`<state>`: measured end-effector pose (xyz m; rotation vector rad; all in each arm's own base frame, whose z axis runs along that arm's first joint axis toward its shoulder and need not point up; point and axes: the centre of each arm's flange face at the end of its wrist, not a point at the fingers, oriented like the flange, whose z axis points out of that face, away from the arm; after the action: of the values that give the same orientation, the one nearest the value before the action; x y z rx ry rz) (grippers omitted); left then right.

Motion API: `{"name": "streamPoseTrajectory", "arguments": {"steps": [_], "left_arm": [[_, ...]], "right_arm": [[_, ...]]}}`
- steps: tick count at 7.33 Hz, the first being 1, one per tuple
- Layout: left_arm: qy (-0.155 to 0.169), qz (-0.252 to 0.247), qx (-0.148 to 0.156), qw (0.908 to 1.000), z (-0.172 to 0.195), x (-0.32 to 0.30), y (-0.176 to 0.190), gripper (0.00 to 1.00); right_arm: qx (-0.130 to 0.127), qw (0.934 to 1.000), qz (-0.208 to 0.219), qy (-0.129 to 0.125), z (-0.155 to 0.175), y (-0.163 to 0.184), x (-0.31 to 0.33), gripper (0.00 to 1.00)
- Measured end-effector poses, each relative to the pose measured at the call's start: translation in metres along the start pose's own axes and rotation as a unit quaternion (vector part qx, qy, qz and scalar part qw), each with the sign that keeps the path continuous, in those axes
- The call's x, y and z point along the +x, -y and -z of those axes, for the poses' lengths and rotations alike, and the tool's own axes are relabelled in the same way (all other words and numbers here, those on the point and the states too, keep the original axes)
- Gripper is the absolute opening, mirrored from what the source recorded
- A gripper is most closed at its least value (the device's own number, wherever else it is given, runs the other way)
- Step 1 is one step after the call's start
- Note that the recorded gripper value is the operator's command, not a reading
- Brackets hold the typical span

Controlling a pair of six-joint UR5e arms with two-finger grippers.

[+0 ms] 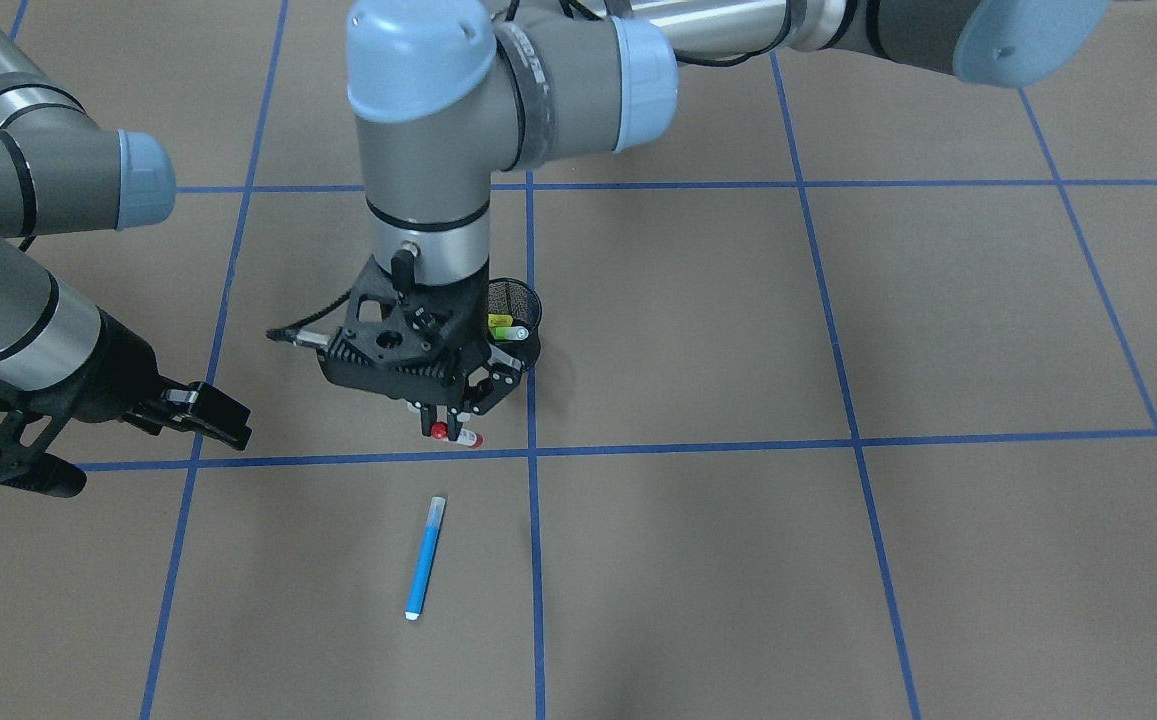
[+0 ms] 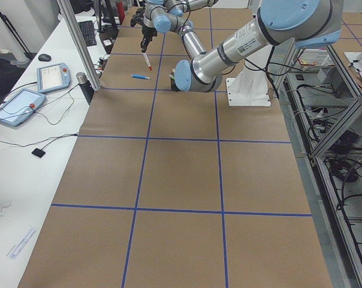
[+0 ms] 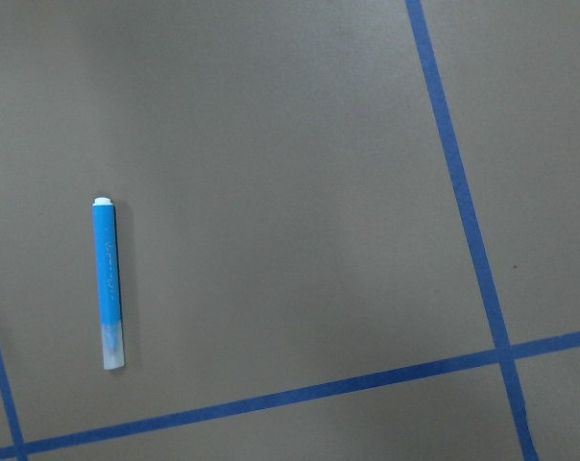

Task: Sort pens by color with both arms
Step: 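Grasp the red-capped marker with the left gripper, place beside blue marker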

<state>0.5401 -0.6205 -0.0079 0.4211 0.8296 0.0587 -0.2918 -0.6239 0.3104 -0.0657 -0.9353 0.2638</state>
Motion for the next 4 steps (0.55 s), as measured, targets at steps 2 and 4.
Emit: {"name": "streamPoseTrajectory", "arguments": {"steps": [2, 4], "left_arm": [[0.003, 0.011, -0.026, 0.9996, -0.026, -0.013, 0.004, 0.02], [-0.006, 0.023, -0.066, 0.9975, -0.046, -0.017, -0.002, 0.03]], "right_arm": [[-0.007, 0.9999, -0.004, 0.009, 0.008, 0.002, 0.005, 0.98], [-0.015, 0.9997, -0.010, 0.017, 0.016, 0.007, 0.011, 0.98]]}}
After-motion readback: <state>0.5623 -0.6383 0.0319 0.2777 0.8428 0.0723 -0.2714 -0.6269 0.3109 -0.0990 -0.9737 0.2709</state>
